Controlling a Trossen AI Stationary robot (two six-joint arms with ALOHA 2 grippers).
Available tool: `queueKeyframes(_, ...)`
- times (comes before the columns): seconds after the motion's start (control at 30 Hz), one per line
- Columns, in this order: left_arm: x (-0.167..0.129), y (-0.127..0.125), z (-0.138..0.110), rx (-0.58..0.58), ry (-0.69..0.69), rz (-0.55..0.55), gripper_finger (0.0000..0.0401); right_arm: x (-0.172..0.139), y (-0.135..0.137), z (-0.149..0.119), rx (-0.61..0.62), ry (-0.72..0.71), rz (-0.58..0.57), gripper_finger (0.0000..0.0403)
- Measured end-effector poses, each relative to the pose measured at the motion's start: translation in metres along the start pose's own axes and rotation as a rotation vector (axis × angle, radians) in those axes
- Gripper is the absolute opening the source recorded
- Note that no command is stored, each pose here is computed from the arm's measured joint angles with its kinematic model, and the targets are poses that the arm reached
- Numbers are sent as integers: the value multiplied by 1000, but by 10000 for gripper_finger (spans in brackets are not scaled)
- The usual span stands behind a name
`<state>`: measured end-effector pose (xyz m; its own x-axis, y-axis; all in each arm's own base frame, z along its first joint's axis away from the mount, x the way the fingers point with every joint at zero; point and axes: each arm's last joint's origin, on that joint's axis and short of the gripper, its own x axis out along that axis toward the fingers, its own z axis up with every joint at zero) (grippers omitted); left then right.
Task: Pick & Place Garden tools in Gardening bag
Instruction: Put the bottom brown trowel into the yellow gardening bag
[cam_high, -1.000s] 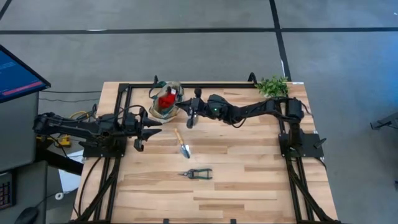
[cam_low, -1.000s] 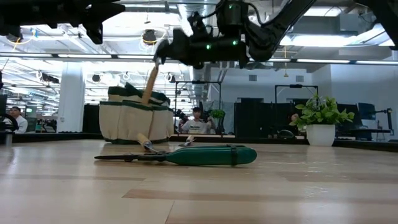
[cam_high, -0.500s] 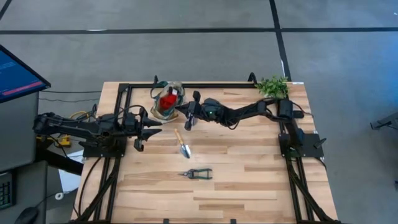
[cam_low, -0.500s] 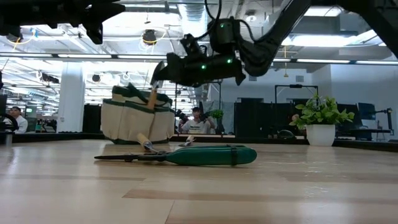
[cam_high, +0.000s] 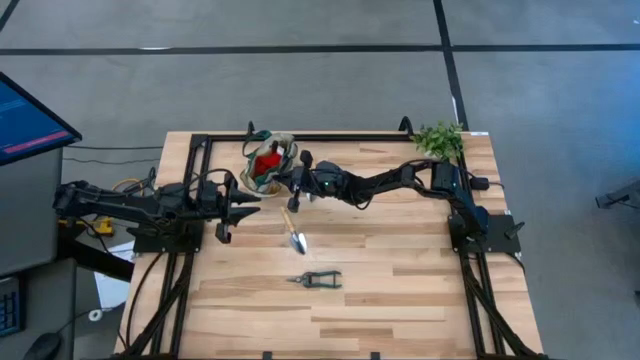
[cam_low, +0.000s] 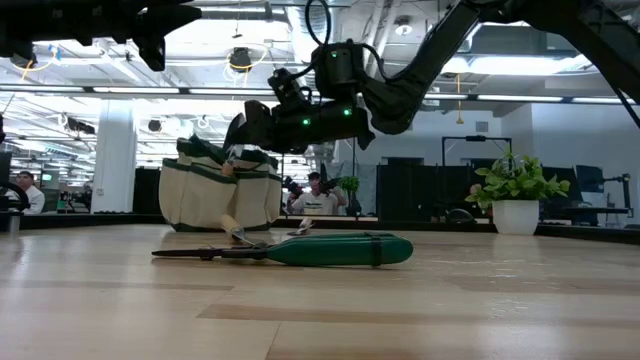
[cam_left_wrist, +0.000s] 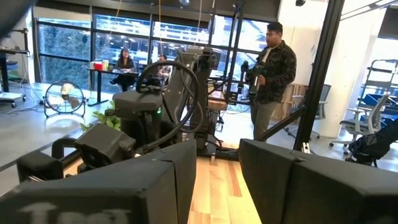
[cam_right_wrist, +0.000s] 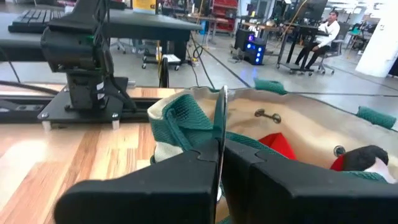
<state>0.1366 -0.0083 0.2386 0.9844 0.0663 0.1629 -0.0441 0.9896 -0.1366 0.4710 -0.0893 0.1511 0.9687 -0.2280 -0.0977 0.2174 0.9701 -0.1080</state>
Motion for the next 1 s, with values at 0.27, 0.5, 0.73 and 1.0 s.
queueKeyframes(0.27,0,0,0,0,0,0,108,4,7,3,-108,77,49,0)
queueKeyframes(0.5,0,0,0,0,0,0,108,3,25,7,-227,44,-46,0)
queueKeyframes(0.73,0,0,0,0,1,0,108,4,15,4,-124,62,-64,0)
queueKeyframes(1.0,0,0,0,0,2,0,108,4,12,3,-118,79,-69,2)
